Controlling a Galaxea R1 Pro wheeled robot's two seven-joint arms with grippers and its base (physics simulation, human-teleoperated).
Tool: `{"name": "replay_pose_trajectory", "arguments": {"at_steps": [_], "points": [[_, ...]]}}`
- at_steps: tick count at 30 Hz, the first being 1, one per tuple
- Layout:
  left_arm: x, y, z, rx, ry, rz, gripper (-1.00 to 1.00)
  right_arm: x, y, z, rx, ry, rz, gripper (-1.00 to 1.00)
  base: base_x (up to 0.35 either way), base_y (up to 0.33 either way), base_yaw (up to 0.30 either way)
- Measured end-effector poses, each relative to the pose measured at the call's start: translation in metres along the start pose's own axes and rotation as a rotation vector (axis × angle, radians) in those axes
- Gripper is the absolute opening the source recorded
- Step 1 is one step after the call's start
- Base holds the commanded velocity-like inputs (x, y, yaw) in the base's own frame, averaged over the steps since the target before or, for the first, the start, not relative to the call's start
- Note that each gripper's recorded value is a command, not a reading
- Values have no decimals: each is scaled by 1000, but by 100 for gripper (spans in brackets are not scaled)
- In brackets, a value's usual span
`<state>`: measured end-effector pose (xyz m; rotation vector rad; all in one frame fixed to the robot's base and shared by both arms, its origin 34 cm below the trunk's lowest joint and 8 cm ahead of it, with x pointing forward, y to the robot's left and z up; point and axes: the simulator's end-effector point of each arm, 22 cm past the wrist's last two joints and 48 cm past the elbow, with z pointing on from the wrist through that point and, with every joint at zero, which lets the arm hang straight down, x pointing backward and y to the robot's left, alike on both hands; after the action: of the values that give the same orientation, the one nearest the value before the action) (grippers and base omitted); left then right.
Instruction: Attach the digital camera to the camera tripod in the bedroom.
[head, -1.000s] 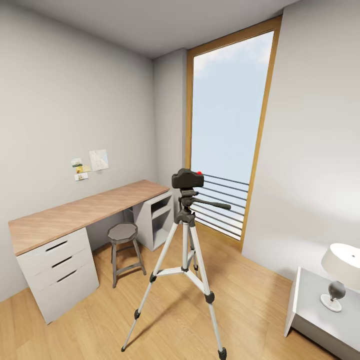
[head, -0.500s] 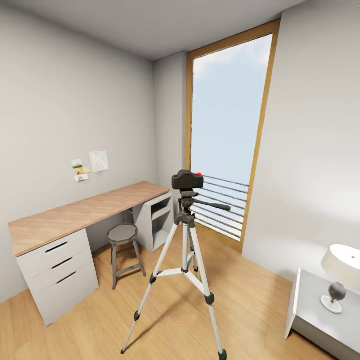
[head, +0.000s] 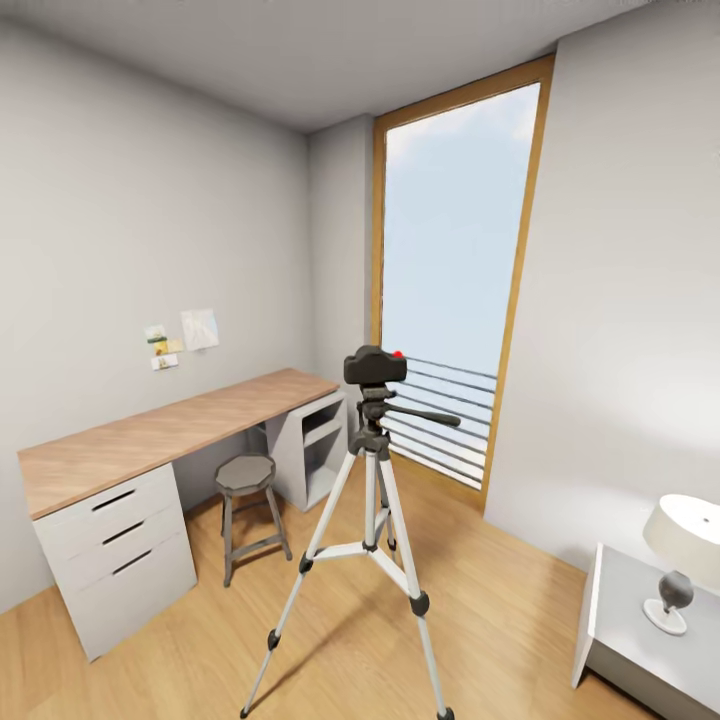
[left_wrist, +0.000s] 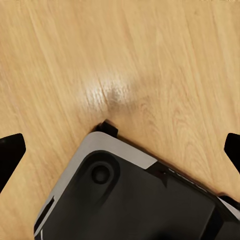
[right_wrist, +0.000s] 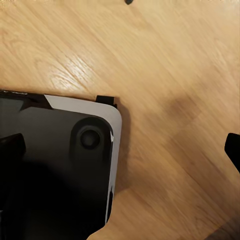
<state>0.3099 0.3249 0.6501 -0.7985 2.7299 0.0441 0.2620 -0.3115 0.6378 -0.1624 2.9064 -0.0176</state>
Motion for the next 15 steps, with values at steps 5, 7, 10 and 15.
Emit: {"name": "replay_pose_trajectory", "arguments": {"at_steps": [5,7,10,15], "points": [[-2,-1,0,3,-4,-1,100,-2,0,0,1,-5,0,100,0,0,0],[-2,-1,-1,4,-6,-1,100,-3,0,0,1,-7,0,100,0,0,0],[-3,-2,-1,5,-8,-1,100,-4,0,-1,1,-9,1,100,0,0,0],[-4,-3,-1,7,-11,-2,100,-5,-1,-1,1,-14,0,100,0,0,0]]}}
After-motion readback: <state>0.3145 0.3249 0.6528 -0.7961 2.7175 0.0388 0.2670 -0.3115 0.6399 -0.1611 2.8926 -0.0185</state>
